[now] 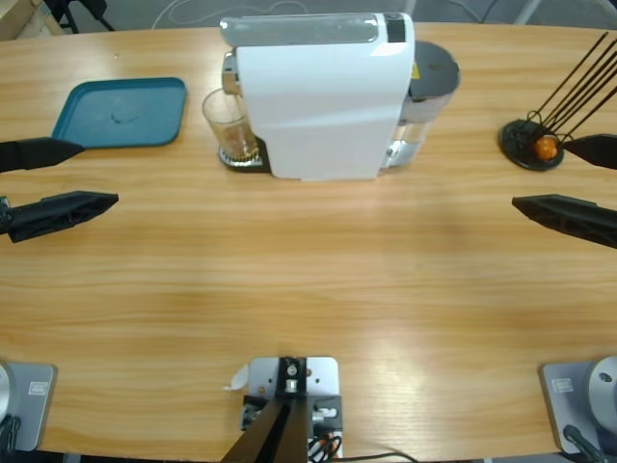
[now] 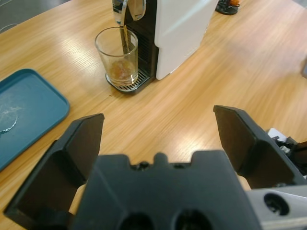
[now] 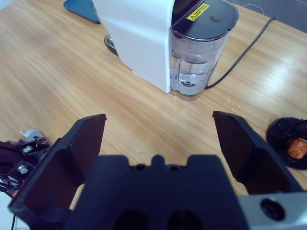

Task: Pour coffee

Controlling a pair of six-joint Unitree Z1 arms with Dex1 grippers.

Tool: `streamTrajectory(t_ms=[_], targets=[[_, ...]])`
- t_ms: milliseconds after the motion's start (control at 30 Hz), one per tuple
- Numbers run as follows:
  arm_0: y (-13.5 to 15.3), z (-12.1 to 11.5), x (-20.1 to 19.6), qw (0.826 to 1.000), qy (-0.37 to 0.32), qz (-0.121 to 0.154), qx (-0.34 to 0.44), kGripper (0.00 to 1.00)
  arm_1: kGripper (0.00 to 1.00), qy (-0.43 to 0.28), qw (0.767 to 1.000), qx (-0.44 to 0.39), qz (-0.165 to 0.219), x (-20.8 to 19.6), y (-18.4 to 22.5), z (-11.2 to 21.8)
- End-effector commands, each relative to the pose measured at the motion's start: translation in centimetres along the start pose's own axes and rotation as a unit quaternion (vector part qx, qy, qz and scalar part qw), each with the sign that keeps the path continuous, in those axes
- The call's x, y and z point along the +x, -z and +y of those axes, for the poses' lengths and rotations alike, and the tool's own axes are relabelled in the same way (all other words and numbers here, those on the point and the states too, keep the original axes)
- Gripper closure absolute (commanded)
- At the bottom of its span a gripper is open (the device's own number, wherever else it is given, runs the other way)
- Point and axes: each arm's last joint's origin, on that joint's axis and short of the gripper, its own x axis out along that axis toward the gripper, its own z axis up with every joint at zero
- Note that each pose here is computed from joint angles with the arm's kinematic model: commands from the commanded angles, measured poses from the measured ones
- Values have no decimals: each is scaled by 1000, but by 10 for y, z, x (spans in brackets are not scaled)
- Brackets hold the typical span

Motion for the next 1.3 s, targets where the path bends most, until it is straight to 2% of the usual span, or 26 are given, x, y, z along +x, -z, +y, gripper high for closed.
streamTrajectory(t_ms=[33, 300, 600, 1000, 1300], targets=[[12, 3, 5, 999, -25, 25, -8, 0, 0, -17, 1000, -3, 24, 8, 13, 2], [12, 0, -3, 1000, -27, 7, -3, 0, 0, -17, 1000, -2, 26, 9, 14, 2], [11, 2, 4, 999, -26, 21, -1, 0, 0, -18, 1000, -2, 26, 9, 14, 2], [11, 1, 0, 1000, -25, 13, 14, 0, 0, -18, 1000, -1, 25, 10, 15, 2], [12, 1, 3, 1000, -19, 19, 14, 0, 0, -17, 1000, 0, 25, 10, 16, 2]])
